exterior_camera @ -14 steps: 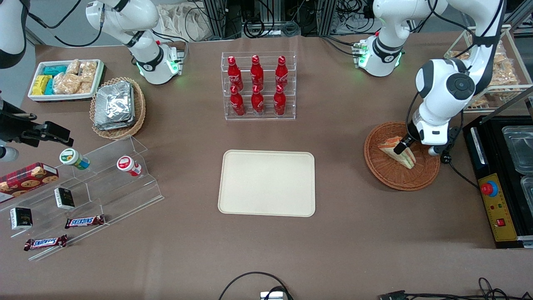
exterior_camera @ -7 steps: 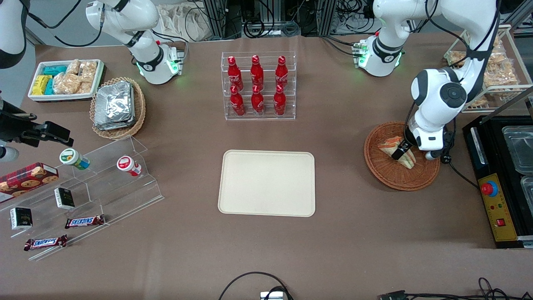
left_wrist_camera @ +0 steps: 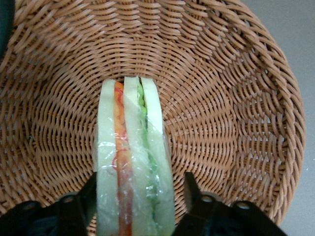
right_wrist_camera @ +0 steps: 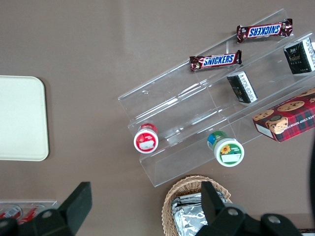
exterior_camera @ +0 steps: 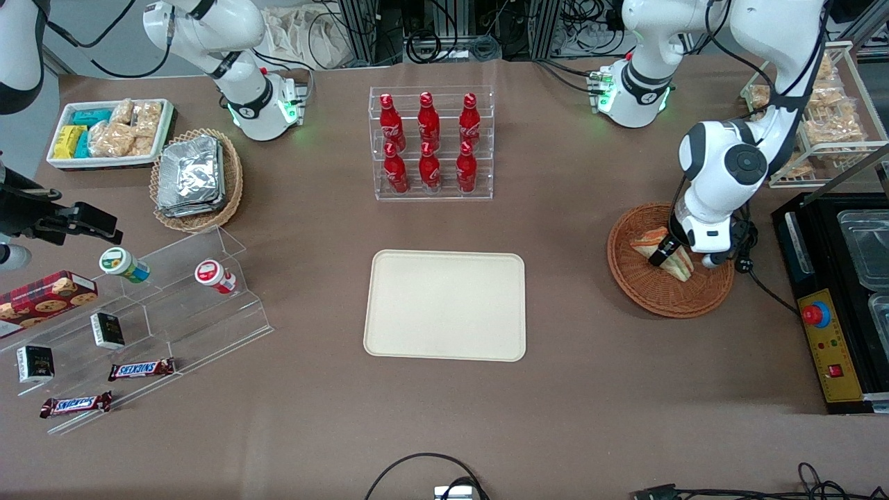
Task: Place sandwich from basket to tray
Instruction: 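Lower the left gripper and close it on the triangular sandwich, then lift the sandwich out of the basket with the left gripper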
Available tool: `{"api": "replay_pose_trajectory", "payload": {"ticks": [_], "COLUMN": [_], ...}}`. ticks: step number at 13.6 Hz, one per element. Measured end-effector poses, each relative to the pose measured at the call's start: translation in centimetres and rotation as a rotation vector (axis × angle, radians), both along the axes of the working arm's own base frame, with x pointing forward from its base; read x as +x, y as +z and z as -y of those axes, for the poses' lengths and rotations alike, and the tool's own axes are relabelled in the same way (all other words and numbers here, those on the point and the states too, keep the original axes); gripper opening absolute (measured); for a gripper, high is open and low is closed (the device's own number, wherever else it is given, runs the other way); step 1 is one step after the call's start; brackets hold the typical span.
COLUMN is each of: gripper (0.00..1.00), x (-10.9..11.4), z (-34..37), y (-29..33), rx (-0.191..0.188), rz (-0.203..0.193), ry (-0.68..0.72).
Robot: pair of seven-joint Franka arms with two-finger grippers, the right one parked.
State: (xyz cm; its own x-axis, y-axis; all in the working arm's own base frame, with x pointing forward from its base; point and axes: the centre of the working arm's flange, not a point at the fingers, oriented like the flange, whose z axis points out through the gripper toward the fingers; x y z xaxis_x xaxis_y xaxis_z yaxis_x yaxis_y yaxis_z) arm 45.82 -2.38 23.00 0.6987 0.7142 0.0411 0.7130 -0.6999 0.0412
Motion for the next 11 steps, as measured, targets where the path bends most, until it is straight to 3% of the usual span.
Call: {"api": "replay_pose_trajectory", "payload": {"ticks": [1, 5, 8, 11], "gripper": [0.56, 0.24, 0.18, 0.17], "x": [0.0, 0.1, 0.0, -0.2], "z": [0.0, 0.1, 0.6, 1.3], "y": [0.0, 0.2, 0.7, 2.4], "rx": [0.003, 0.007, 0.036, 0.069], "rz": [0.0, 0.006, 0.01, -0.019], "ry": [-0.006, -0.017, -0.092, -0.236]}}
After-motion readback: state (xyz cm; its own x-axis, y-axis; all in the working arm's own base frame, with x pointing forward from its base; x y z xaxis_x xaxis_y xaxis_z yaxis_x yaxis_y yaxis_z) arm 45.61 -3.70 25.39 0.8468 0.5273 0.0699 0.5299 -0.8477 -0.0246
